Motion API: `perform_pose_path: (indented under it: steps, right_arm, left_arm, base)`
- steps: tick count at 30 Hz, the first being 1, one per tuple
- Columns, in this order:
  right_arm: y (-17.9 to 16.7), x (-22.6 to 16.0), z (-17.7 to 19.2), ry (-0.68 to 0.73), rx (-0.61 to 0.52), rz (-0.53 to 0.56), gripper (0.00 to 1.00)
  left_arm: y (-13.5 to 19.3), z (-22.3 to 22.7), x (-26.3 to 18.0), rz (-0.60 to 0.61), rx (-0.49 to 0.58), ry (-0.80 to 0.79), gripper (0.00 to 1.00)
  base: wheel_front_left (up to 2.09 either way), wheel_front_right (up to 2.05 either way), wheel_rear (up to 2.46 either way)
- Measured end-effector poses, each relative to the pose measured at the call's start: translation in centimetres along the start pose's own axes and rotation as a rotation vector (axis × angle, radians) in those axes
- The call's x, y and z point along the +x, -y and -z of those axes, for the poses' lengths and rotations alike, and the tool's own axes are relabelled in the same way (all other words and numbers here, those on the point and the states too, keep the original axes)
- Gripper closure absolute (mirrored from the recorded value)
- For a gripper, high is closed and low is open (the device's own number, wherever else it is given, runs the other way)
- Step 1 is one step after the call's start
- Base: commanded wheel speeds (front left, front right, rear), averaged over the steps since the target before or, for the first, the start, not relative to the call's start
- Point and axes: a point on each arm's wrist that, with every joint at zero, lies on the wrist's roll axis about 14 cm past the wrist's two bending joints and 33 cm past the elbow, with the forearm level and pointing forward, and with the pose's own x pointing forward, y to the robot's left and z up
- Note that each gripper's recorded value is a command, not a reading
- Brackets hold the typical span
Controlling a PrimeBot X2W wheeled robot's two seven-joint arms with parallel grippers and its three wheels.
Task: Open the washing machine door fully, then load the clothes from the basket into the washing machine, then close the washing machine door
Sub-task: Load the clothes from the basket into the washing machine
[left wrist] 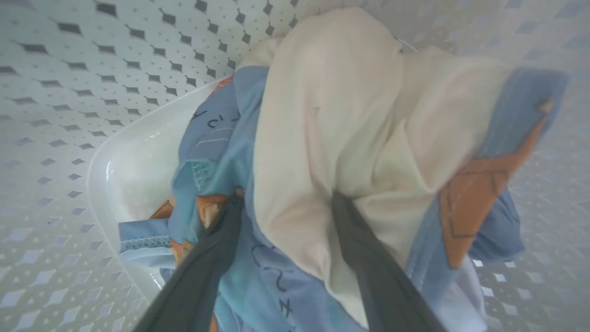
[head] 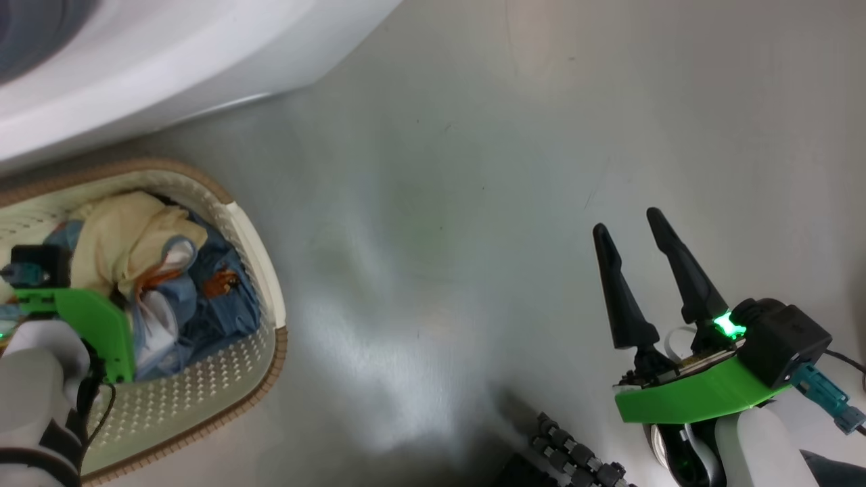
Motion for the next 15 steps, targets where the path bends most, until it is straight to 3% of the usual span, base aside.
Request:
perform_pose_path:
  steps: [4,5,7,8,10,15]
  right_arm:
    - [0.0,0.6,0.4,-0.005,-0.006,-0.003,0.00]
    - [0.0,0.7,0.5,-0.007,-0.007,-0.002,0.00]
    - [0.1,0.8,0.7,-0.012,-0.007,-0.001,0.00]
    - [0.1,0.8,0.8,-0.013,-0.007,-0.001,0.00]
    - [0.2,0.8,0.7,-0.010,-0.007,0.002,0.00]
    - [0.5,0.8,0.0,0.012,-0.007,0.012,0.00]
  left_arm:
    - [0.8,0.0,0.9,0.026,-0.007,0.000,0.00]
    - [1.1,0.0,1.0,0.032,-0.008,0.001,0.07]
    - [1.7,-0.1,1.2,0.047,-0.009,0.011,0.51]
    - [2.1,-0.1,1.2,0.058,-0.009,0.017,0.56]
    - [2.7,-0.1,1.1,0.071,-0.005,0.021,0.96]
    - [3.4,-0.8,0.4,0.079,-0.013,0.057,1.00]
  base:
    - [0.00,0.00,0.00]
    - [0.00,0.00,0.00]
    - [0.00,0.00,0.00]
    - [0.00,0.00,0.00]
    - [0.00,0.00,0.00]
    - [0.00,0.00,0.00]
